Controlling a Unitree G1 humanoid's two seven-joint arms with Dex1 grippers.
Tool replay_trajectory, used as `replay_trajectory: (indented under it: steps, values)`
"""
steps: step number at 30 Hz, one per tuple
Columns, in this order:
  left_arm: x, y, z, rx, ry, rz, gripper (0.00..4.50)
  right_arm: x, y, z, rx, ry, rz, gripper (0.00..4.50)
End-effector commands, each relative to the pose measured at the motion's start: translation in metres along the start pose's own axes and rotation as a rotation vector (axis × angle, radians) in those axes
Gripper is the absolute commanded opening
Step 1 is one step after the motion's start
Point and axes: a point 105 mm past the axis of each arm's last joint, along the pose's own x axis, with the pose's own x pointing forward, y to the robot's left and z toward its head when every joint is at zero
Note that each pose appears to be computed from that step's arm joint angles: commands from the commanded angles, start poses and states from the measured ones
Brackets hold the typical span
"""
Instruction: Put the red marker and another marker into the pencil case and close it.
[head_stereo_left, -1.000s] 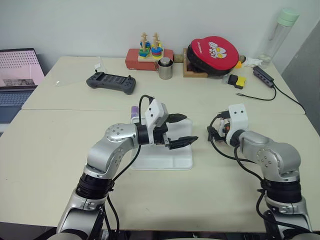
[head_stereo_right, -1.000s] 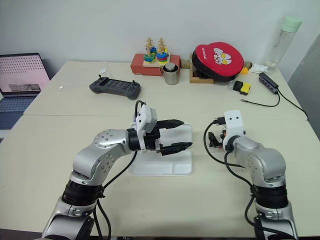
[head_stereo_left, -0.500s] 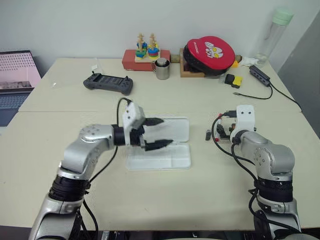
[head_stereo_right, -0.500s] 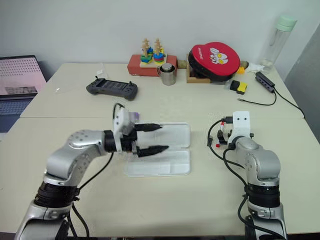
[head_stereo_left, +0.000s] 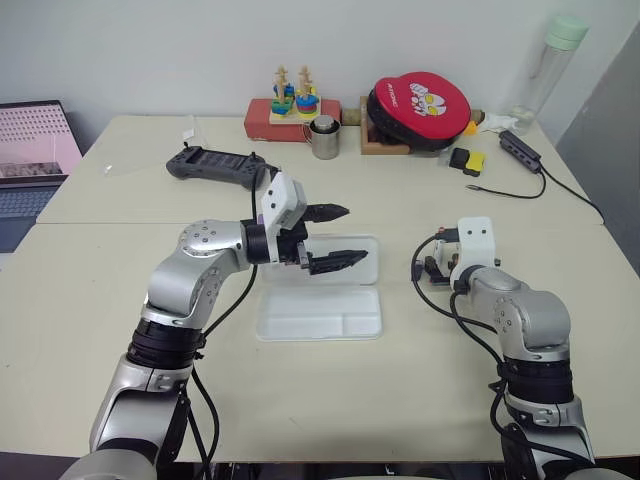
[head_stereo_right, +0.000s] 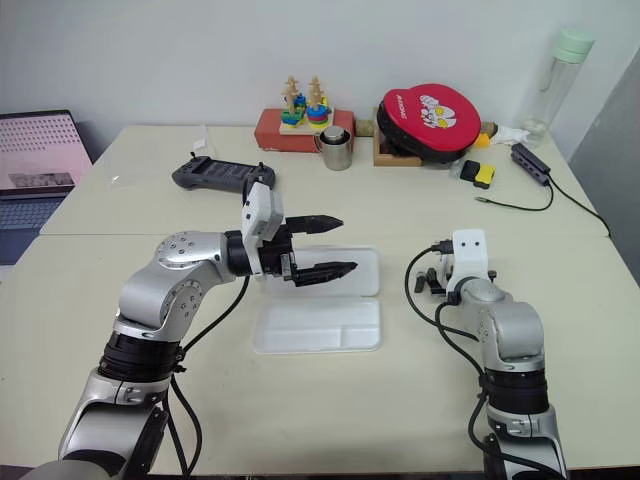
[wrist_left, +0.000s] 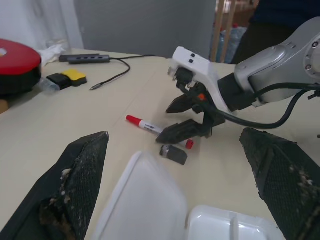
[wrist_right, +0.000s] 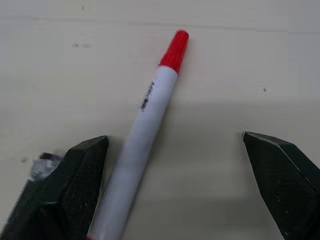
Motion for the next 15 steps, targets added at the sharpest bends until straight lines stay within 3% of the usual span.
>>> replay_trajectory:
  steps: [1,15]
  values:
    - [0.005,0.003,0.014,0.069,-0.022,-0.012,4.50,-0.002,-0.001,0.003,-0.024,-0.021,-0.009,4.12]
    - [0.018,0.004,0.015,0.123,-0.039,-0.030,4.50,-0.005,-0.002,0.007,-0.003,-0.044,-0.011,0.59]
